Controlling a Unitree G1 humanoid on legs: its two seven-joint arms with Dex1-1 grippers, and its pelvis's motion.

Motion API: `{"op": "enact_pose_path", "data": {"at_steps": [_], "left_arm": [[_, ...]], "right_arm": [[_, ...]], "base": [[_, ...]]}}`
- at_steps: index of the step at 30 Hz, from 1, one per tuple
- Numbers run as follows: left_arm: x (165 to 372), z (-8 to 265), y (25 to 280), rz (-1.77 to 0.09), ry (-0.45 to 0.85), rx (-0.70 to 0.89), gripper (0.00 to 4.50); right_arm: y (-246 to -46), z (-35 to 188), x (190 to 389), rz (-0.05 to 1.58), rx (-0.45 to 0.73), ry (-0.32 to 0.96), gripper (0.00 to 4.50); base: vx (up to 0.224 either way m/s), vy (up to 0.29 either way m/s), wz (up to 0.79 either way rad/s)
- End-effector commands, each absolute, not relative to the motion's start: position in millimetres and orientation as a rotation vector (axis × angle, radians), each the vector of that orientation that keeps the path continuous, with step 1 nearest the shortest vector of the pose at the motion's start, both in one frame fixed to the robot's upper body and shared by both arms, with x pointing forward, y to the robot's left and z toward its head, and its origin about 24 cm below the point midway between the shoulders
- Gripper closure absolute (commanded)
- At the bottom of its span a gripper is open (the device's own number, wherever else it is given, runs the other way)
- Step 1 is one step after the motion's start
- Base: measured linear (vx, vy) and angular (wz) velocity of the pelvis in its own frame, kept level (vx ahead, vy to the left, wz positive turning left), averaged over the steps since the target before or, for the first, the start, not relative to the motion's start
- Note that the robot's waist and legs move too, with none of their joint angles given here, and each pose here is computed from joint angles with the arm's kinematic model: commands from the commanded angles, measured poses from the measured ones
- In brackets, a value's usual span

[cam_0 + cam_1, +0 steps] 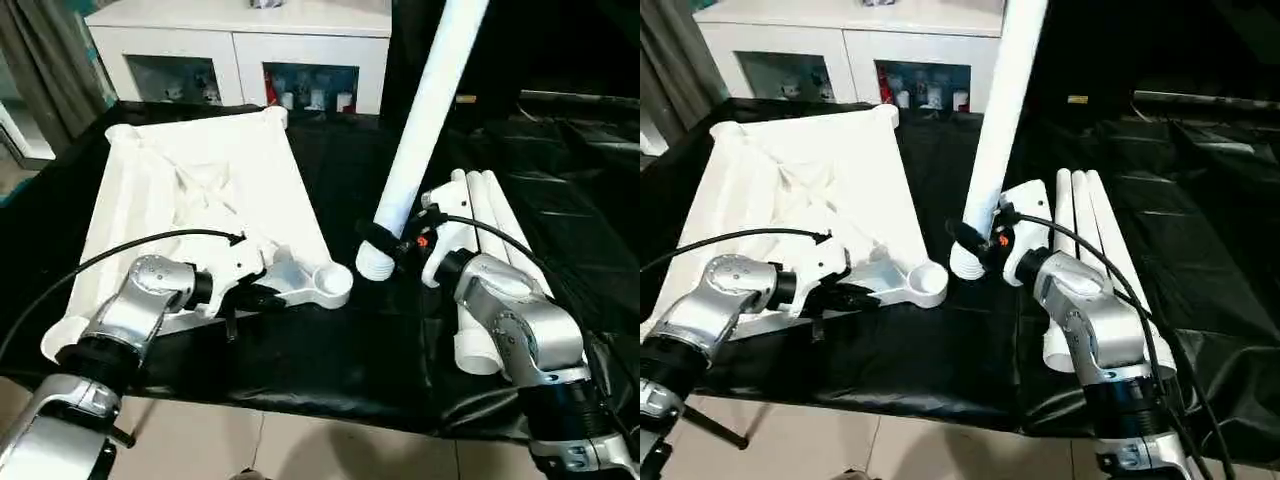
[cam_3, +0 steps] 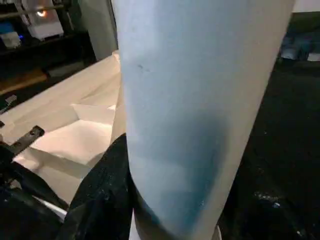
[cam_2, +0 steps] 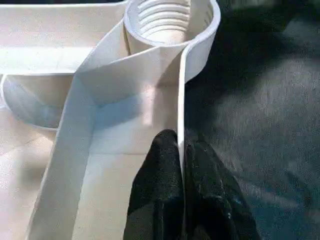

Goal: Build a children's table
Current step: Pick table leg

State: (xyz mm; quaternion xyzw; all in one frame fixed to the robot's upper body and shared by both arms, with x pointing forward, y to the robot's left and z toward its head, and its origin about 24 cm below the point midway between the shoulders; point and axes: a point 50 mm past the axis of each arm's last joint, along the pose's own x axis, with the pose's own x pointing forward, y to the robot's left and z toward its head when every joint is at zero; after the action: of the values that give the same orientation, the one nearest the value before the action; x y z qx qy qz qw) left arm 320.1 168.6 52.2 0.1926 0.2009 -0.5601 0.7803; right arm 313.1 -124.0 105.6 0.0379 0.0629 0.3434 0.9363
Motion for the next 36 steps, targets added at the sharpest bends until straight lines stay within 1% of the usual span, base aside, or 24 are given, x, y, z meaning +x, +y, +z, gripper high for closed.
{"op": "enact_pose_path", "data": {"at_steps": [1,6,9,11,12,13,16,17,19,20,23,36], "left_arm": [[318.5,52.0,159.2,-1.191,0.324,0.238,4.50],[311.8,43.0,156.2,-1.204,0.328,0.207,4.50],[308.3,37.7,155.9,-1.218,0.355,0.213,4.50],[305.3,30.9,157.9,-1.229,0.399,0.285,4.50],[305.3,30.9,157.9,-1.229,0.399,0.285,4.50],[304.7,26.5,160.3,-1.217,0.416,0.349,4.50],[306.7,27.9,160.4,-1.202,0.411,0.336,4.50],[306.8,29.5,160.5,-1.213,0.420,0.323,4.22],[307.3,32.8,160.7,-1.227,0.424,0.309,4.22],[307.7,34.0,160.8,-1.227,0.421,0.307,3.91],[308.7,35.7,161.5,-1.224,0.405,0.334,3.76],[306.6,31.7,172.6,-1.222,0.467,0.362,3.71]], "right_arm": [[-124.4,112.4,314.7,0.699,0.088,0.100,2.62],[-122.8,112.1,314.7,0.705,0.090,0.101,2.62],[-122.2,112.6,314.9,0.708,0.091,0.100,2.62],[-122.0,112.5,314.7,0.710,0.090,0.101,2.62],[-122.0,112.5,314.7,0.710,0.090,0.101,2.62],[-121.6,112.4,314.5,0.712,0.088,0.103,2.62],[-121.7,111.4,314.6,0.714,0.081,0.108,2.62],[-121.6,111.3,314.5,0.716,0.081,0.109,2.62],[-121.4,111.2,314.6,0.718,0.081,0.110,2.62],[-121.2,111.3,314.4,0.719,0.081,0.111,2.62],[-120.4,111.2,314.4,0.723,0.082,0.112,2.62],[-119.4,111.3,314.9,0.732,0.077,0.113,2.62]], "base": [[0.000,0.000,0.00],[0.000,0.000,0.00],[0.000,0.000,0.00],[0.000,0.000,0.00],[0.000,0.000,0.00],[0.000,0.000,0.00],[0.000,0.000,0.00],[0.000,0.000,0.00],[0.000,0.000,0.00],[0.000,0.000,0.00],[0.000,0.000,0.00],[0.000,0.000,0.00]]}}
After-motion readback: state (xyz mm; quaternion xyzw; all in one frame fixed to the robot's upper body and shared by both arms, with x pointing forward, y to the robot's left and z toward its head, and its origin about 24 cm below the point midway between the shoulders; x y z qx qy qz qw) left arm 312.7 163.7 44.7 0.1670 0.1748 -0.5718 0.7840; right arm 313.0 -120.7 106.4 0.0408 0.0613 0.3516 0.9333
